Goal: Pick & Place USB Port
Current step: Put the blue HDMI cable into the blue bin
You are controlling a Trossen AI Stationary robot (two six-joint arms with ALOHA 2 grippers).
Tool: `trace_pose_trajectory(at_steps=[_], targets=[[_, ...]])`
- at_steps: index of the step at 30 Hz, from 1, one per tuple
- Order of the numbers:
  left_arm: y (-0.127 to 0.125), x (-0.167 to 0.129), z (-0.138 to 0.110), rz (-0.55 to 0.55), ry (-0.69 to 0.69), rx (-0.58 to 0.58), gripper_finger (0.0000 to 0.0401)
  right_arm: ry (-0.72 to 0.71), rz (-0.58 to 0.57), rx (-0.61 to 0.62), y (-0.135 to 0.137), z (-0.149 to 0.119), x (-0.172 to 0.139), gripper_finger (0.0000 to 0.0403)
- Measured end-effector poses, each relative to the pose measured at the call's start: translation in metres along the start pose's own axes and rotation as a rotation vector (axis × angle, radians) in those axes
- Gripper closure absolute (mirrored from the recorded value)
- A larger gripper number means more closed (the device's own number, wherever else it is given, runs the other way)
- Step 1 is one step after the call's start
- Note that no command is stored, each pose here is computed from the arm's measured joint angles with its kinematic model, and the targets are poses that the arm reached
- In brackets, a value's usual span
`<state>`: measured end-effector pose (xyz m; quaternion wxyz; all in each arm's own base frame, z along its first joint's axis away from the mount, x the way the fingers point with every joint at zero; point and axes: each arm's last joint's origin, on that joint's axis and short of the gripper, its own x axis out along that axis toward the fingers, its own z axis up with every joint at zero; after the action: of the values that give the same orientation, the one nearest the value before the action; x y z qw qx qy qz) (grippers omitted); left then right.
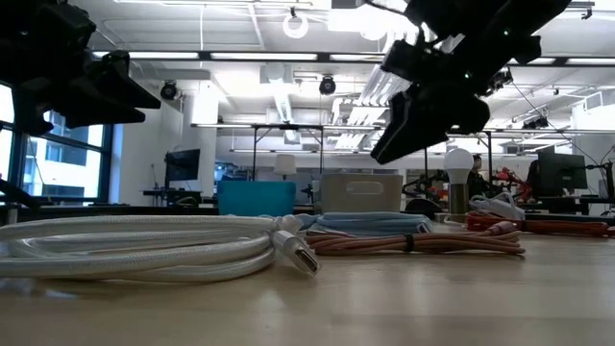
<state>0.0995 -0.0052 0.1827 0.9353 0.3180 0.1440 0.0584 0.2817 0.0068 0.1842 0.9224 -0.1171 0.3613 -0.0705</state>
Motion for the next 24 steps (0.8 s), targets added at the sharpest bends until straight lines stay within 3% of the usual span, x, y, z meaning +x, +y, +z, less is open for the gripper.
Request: trace_pose_trajectory(at_steps=[18,24], targets=[[-0.002,0.0,0.0,-0.044,-0.015,-0.025,0.0199,0.096,0.227,0.121,0.02,0.011,-0.012,0.0176],[-0.002,0.0,0.0,-0.045,-0.014,-0.024,0.0199,0.097,0.234,0.12,0.02,0.011,-0.012,0.0176]])
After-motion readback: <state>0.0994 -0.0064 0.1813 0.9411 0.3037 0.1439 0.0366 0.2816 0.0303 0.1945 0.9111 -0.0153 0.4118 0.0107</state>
